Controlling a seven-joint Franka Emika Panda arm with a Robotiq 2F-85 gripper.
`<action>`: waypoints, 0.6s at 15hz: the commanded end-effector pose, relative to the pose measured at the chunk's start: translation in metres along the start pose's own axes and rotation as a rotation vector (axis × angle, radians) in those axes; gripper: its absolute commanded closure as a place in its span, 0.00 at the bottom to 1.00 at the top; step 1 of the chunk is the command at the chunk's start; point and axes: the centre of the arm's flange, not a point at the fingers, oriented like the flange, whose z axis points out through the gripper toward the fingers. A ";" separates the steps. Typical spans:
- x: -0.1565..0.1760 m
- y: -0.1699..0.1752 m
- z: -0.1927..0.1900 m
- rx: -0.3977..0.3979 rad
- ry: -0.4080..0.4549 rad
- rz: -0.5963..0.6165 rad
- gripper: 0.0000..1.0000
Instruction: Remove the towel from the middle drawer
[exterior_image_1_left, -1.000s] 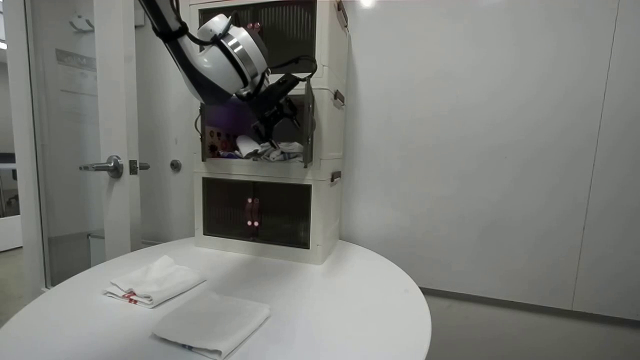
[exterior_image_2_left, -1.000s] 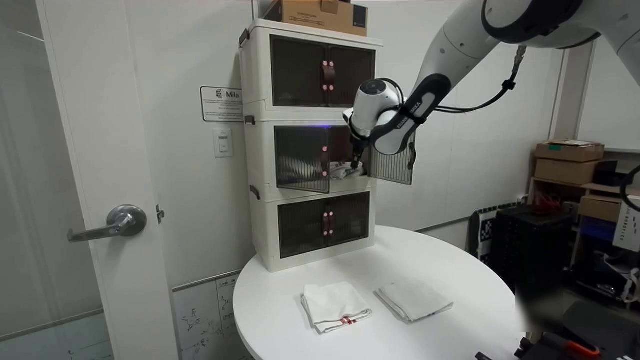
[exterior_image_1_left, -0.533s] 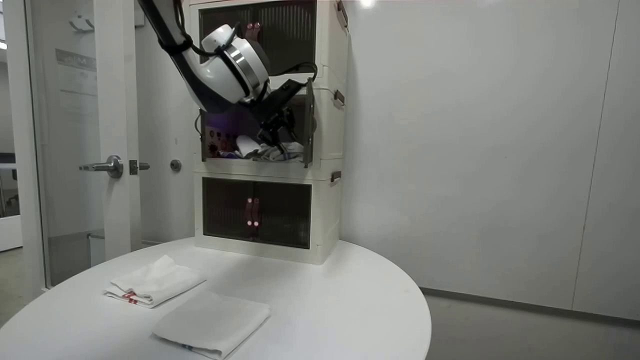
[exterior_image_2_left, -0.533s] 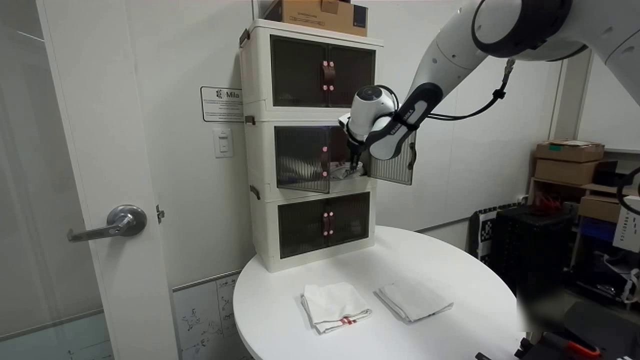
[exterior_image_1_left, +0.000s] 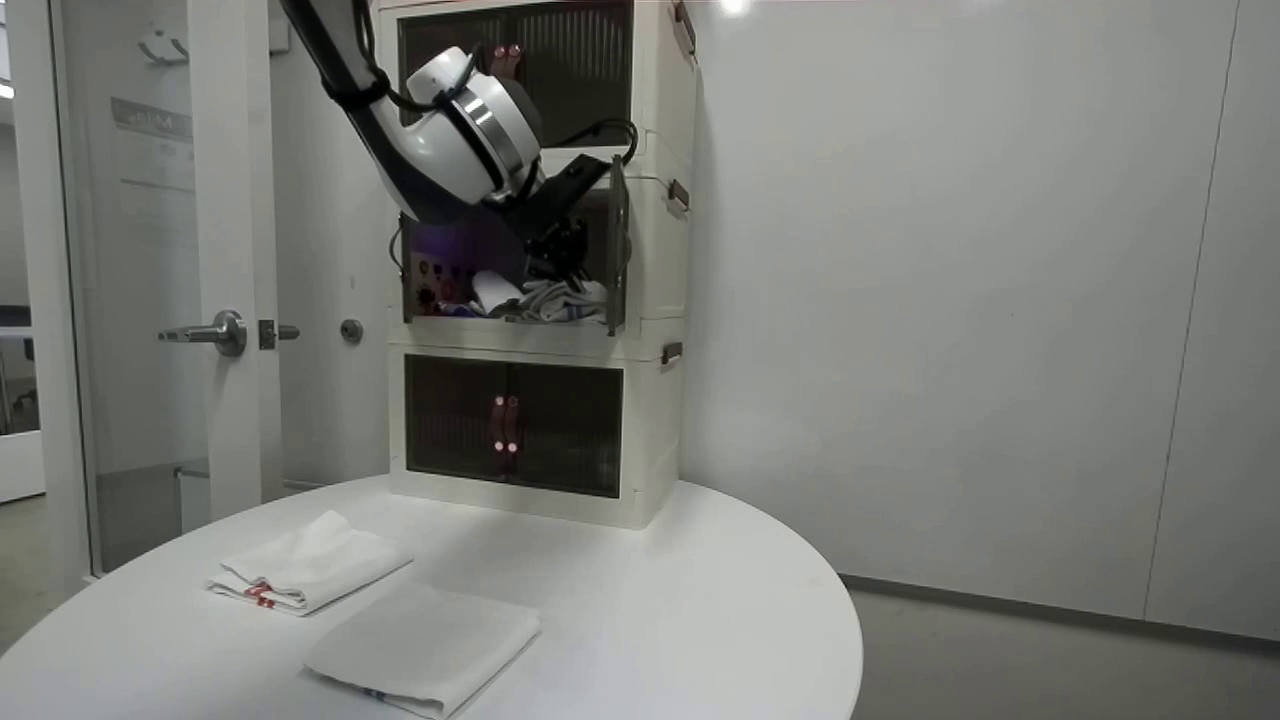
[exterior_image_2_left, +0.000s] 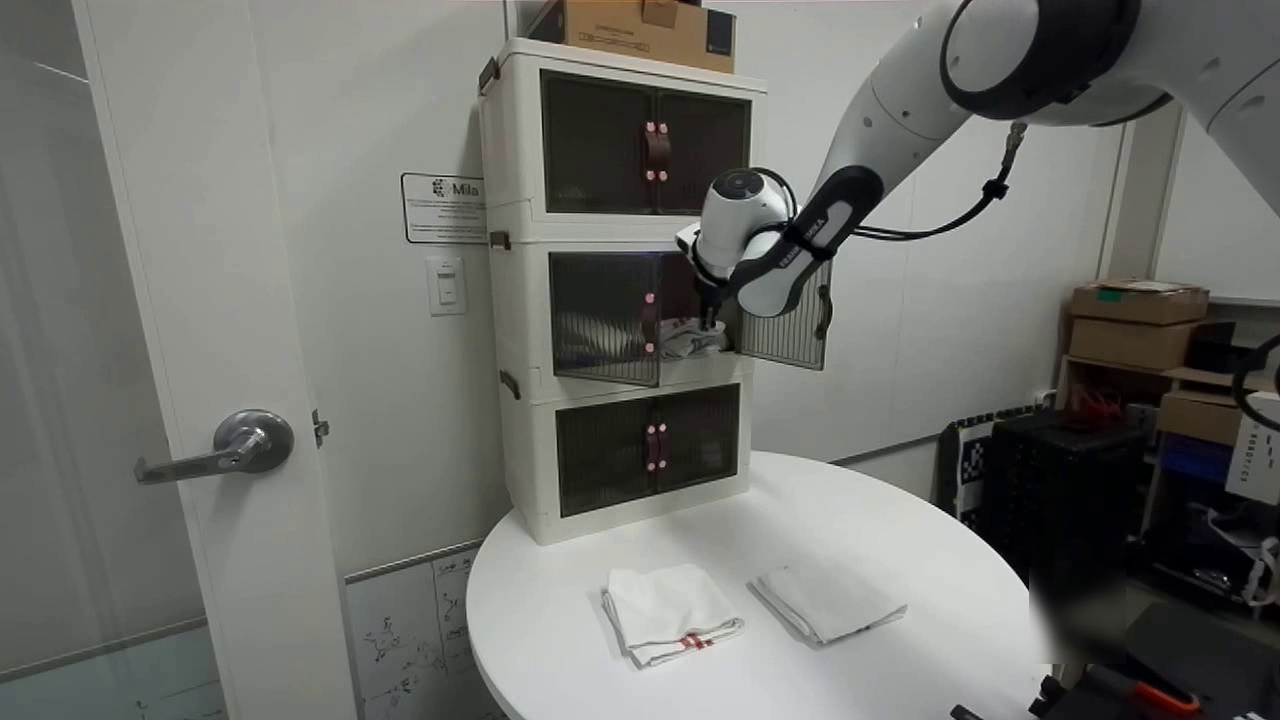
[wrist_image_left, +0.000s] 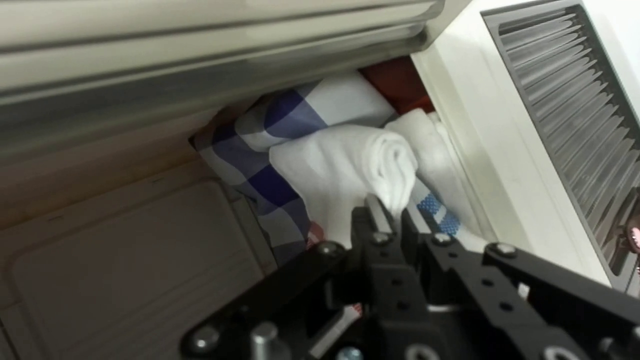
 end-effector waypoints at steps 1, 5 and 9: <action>-0.001 0.009 -0.020 -0.003 -0.001 0.017 0.94; -0.003 0.015 -0.060 -0.045 -0.006 0.044 0.94; -0.002 0.023 -0.108 -0.051 -0.055 0.051 0.94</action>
